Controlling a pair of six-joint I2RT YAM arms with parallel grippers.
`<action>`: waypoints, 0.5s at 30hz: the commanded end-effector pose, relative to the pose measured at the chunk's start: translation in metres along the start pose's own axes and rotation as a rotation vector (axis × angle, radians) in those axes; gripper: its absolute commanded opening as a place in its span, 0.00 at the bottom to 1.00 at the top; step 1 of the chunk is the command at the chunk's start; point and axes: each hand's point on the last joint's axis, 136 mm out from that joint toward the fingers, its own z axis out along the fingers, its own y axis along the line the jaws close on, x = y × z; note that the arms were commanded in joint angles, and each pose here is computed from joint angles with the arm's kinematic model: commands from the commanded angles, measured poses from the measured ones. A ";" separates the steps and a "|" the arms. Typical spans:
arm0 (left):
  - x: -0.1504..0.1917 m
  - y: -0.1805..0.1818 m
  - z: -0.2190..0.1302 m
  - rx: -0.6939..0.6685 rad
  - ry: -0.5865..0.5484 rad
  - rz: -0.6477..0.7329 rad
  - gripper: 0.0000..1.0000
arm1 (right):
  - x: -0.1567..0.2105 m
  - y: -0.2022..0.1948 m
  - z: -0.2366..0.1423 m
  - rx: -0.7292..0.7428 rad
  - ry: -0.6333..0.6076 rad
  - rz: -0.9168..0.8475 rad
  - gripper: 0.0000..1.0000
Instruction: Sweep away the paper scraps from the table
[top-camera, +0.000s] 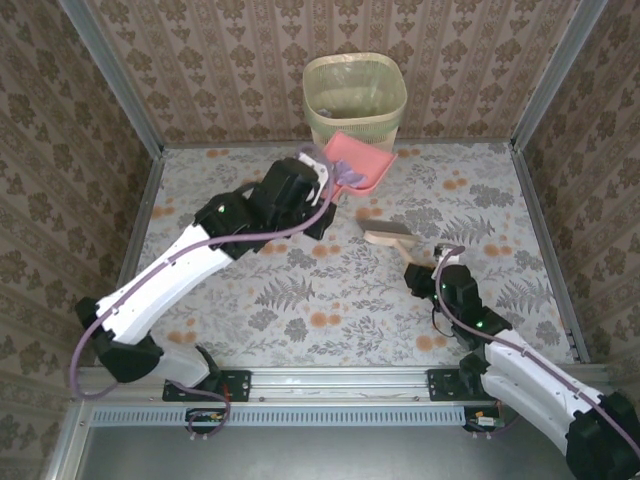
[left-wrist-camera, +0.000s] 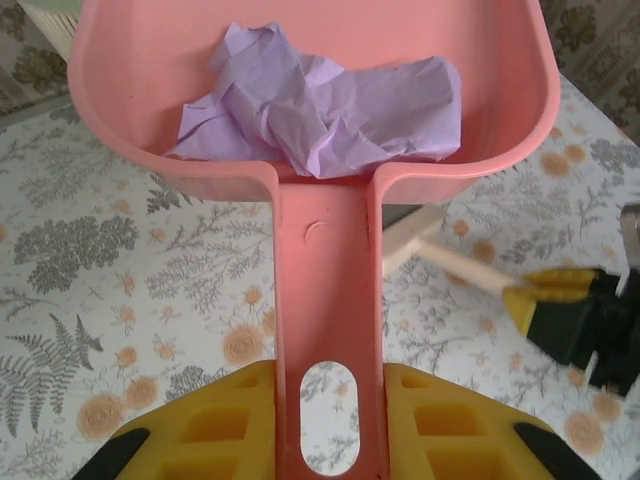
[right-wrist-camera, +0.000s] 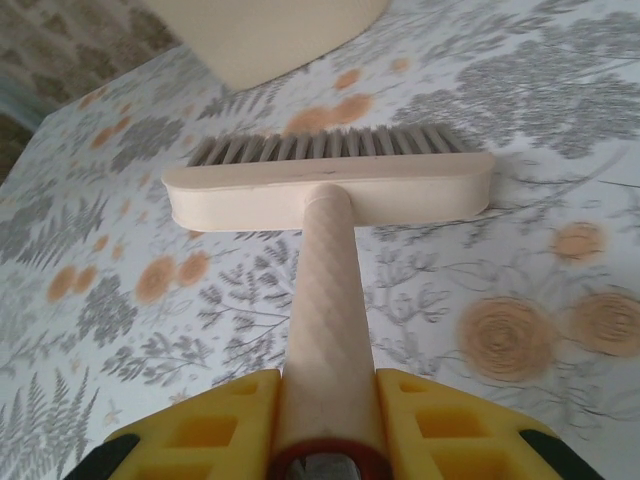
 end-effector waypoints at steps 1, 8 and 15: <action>-0.020 0.004 0.001 0.014 0.004 0.001 0.00 | -0.008 0.030 0.004 -0.117 -0.035 -0.070 0.00; -0.071 0.010 0.025 0.065 -0.016 -0.060 0.00 | 0.005 0.054 0.014 -0.173 0.034 -0.163 0.00; -0.104 0.016 0.062 0.125 -0.016 -0.121 0.00 | 0.017 0.072 0.022 -0.216 0.085 -0.237 0.00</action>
